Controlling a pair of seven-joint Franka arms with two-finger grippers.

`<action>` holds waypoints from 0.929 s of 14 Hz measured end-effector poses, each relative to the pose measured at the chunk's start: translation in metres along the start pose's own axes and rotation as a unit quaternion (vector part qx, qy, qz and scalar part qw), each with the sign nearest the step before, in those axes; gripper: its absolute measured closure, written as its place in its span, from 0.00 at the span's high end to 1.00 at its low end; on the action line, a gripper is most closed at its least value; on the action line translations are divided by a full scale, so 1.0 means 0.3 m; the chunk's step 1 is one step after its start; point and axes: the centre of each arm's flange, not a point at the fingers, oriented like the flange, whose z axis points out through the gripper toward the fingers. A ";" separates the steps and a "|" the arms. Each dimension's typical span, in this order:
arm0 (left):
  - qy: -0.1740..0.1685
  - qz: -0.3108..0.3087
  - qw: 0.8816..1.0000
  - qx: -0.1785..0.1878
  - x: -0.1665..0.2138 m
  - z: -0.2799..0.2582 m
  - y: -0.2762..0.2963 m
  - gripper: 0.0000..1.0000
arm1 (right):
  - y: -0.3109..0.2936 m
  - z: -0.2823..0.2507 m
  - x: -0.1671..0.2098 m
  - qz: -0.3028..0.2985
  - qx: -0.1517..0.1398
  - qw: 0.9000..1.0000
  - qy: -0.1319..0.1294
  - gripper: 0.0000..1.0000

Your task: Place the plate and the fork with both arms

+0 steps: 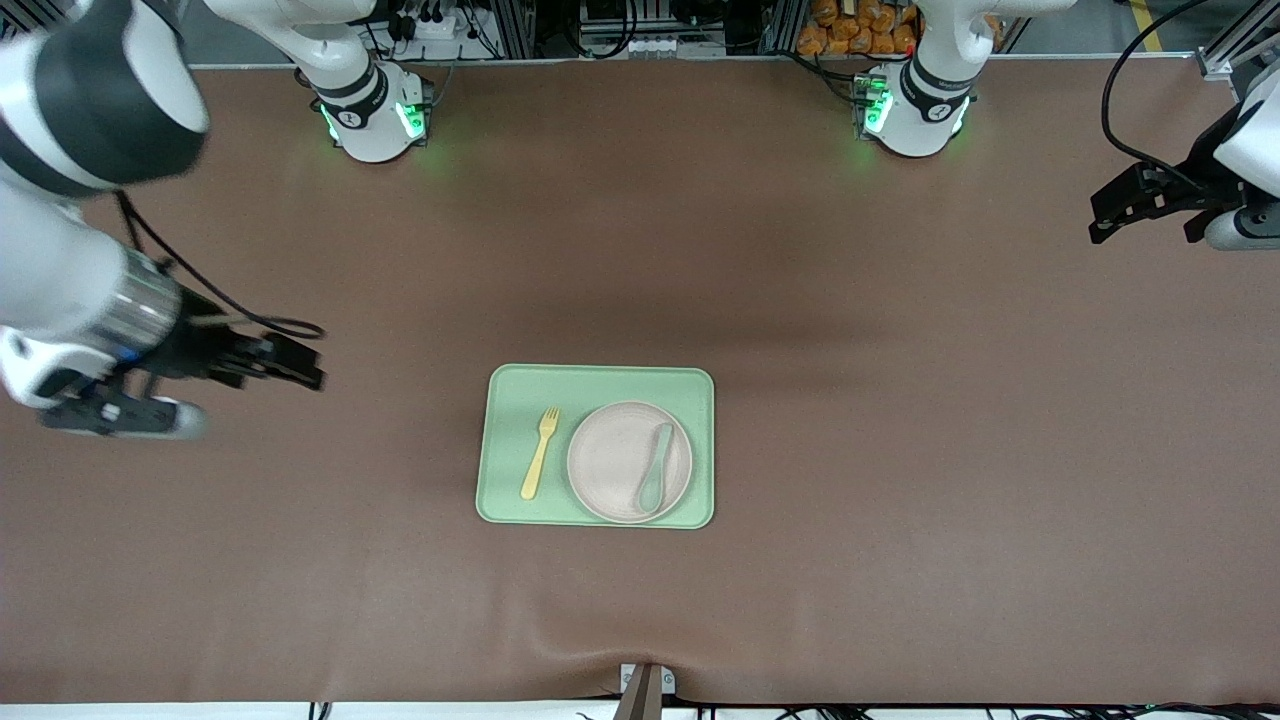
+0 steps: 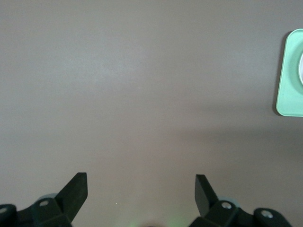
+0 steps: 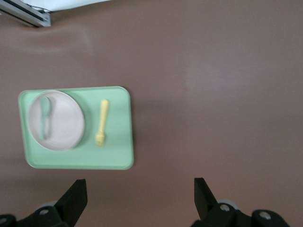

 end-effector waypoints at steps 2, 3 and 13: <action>0.005 -0.002 1.000 0.000 0.000 -0.017 -0.007 1.00 | 0.148 -0.094 -0.038 -0.014 -0.015 1.000 0.006 1.00; 0.009 -0.002 1.000 -0.001 0.000 -0.028 -0.009 1.00 | 0.207 -0.115 -0.055 -0.015 -0.020 1.000 0.006 1.00; 0.014 -0.004 1.000 -0.001 -0.002 -0.052 -0.013 1.00 | 0.273 -0.070 -0.231 -0.016 -0.044 0.998 0.037 1.00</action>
